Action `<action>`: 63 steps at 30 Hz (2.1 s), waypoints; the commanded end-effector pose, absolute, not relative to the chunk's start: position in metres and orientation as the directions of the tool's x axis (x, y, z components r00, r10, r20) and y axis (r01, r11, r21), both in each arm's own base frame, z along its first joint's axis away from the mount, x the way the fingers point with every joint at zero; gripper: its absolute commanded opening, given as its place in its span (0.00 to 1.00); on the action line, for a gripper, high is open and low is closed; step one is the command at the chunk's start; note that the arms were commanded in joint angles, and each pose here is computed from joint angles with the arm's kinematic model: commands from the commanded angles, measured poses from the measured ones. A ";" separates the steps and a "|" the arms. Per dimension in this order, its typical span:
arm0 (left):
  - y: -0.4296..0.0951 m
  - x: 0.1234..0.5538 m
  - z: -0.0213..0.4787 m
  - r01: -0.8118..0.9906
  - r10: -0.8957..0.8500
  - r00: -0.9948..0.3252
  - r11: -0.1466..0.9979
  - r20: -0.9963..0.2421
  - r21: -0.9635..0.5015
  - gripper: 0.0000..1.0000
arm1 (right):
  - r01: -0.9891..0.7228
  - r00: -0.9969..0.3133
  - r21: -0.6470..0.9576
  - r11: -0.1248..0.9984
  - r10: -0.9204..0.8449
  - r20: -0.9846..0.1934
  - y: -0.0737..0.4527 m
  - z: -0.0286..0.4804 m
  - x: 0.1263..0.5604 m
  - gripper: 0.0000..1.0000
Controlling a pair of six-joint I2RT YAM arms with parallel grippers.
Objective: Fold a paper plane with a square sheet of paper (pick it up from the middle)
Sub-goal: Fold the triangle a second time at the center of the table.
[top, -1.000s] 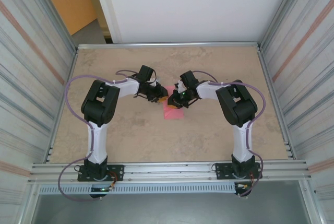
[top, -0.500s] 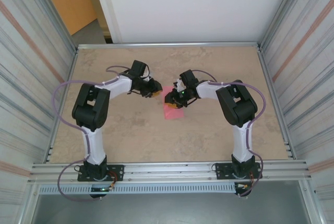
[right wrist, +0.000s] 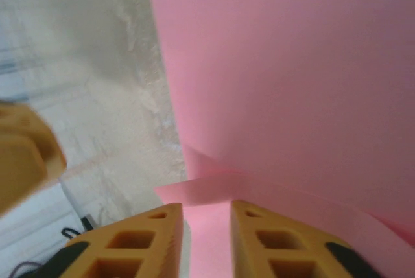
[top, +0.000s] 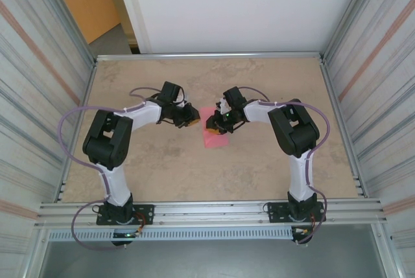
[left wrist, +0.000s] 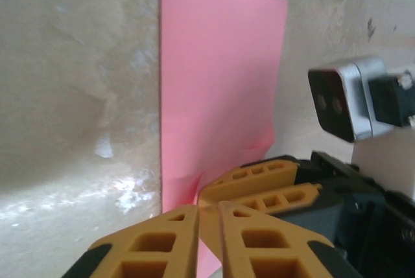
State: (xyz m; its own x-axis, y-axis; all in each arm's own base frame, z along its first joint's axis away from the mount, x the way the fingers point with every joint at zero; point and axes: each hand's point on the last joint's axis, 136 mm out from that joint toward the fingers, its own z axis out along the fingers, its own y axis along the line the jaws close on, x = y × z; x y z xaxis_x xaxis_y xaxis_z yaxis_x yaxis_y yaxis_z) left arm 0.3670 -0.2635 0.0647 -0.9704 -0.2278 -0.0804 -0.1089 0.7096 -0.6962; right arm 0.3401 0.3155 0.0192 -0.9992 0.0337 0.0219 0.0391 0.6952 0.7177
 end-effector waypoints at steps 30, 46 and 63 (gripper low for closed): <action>-0.267 0.333 -0.003 -0.101 -0.119 -0.993 0.846 -0.001 -0.523 0.00 | 0.184 -0.982 0.583 0.791 0.118 0.150 0.282 -0.026 0.324 0.01; -0.251 0.315 -0.026 -0.141 -0.120 -0.990 0.887 0.076 -0.439 0.00 | 0.107 -0.992 0.674 0.730 0.127 0.021 0.266 -0.007 0.352 0.02; -0.258 0.325 -0.013 -0.107 -0.096 -0.994 0.879 0.048 -0.464 0.00 | 0.062 -0.977 0.660 0.749 0.179 -0.112 0.229 0.045 0.392 0.03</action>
State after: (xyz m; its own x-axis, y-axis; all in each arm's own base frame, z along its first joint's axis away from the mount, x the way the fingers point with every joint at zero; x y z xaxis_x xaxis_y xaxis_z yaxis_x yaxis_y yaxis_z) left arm 0.3451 -0.2786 0.0190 -0.9947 -0.0956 -0.0386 -0.0560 0.8152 -0.5765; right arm 0.4011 0.2152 0.0228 -0.9697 0.2373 -0.0583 0.1363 0.7230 0.6772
